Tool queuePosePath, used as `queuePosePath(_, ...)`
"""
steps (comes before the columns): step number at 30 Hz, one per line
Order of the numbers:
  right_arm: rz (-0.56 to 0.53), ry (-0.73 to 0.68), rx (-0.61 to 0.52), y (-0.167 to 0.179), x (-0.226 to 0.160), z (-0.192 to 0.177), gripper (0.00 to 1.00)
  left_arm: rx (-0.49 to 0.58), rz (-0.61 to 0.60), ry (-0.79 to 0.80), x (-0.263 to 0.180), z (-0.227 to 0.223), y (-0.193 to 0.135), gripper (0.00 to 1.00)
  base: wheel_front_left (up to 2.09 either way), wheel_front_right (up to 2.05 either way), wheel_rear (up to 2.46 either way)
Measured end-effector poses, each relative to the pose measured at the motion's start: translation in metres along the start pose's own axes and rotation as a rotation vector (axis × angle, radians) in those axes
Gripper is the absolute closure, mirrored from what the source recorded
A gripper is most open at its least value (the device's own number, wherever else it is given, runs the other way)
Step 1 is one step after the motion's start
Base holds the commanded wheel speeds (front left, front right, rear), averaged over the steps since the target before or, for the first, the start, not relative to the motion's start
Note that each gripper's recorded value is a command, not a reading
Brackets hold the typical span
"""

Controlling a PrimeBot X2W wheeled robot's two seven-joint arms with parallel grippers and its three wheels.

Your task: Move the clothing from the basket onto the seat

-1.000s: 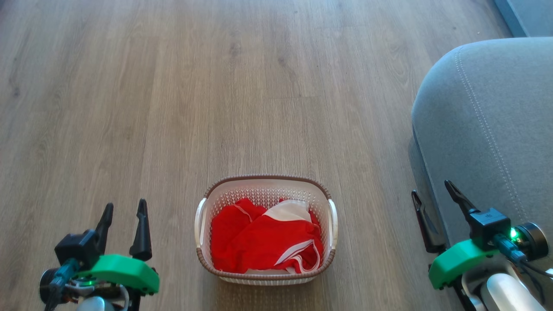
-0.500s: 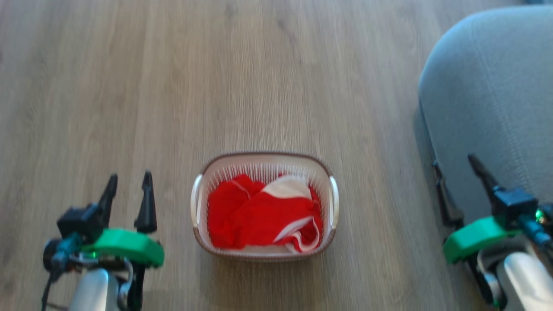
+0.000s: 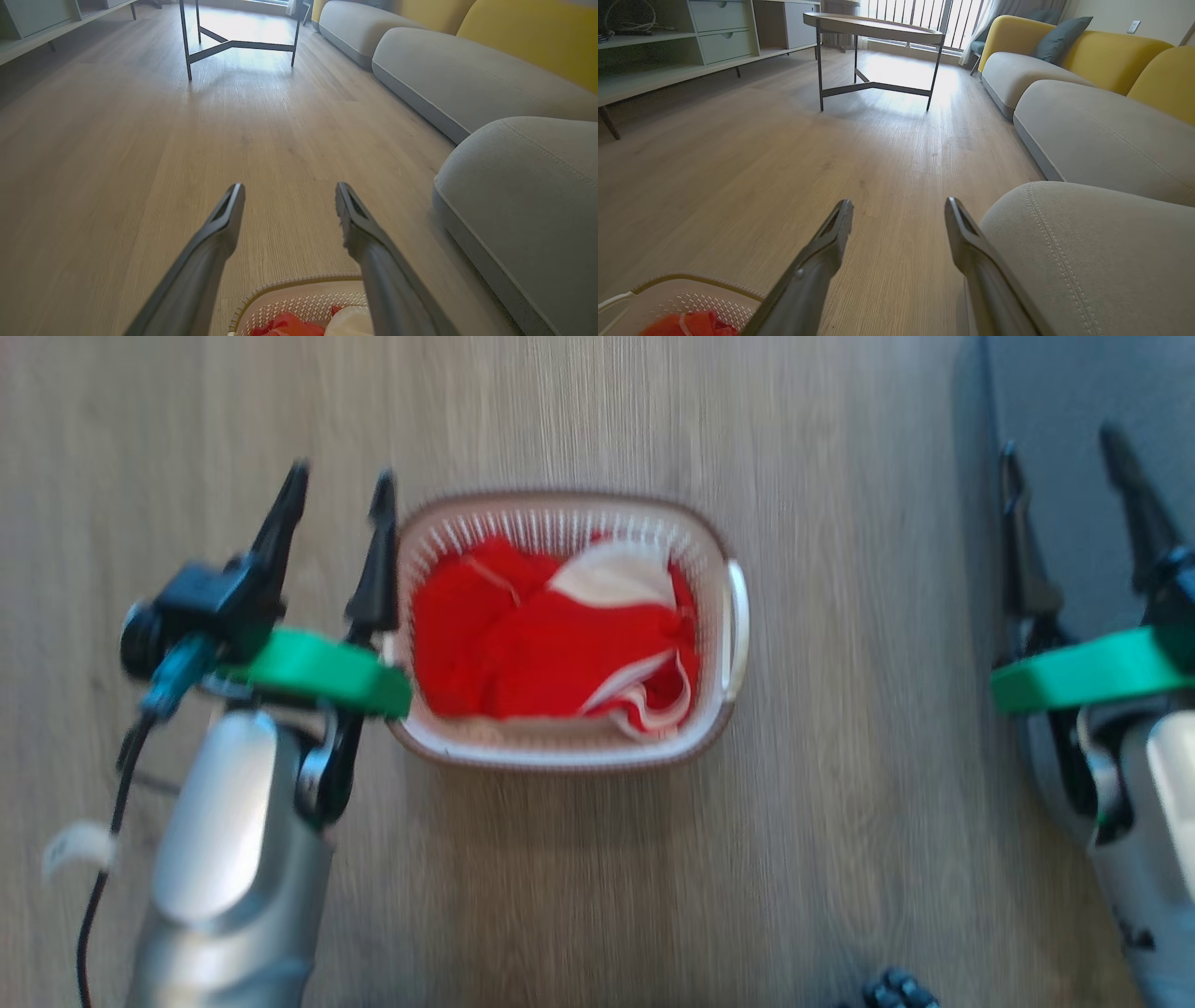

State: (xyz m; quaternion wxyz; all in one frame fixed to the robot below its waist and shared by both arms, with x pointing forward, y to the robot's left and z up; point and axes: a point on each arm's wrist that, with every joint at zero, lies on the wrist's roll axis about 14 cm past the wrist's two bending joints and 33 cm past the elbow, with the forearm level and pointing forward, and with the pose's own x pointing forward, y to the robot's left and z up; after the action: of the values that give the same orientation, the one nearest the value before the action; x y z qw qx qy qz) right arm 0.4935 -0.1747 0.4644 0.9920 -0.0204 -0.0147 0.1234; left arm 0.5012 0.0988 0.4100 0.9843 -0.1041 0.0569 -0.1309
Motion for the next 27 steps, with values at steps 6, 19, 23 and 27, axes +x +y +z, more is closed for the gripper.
queuePosePath(6,-0.005,0.044,0.014,-0.005,0.029,-0.043,0.00,0.026,-0.145,0.145,0.041,-0.072,-0.027,0.00,0.00,0.00,0.00)
queuePosePath(19,-0.088,0.080,0.003,-0.028,0.017,-0.057,0.00,0.096,-0.355,0.459,0.054,-0.179,-0.077,0.00,0.00,0.00,0.00)
queuePosePath(23,-0.112,0.083,-0.006,-0.035,0.011,-0.055,0.00,0.124,-0.411,0.548,0.053,-0.200,-0.093,0.00,0.00,0.00,0.00)
queuePosePath(27,-0.131,0.081,-0.011,-0.040,0.007,-0.052,0.00,0.160,-0.428,0.705,0.041,-0.229,-0.093,0.00,0.00,0.00,0.00)
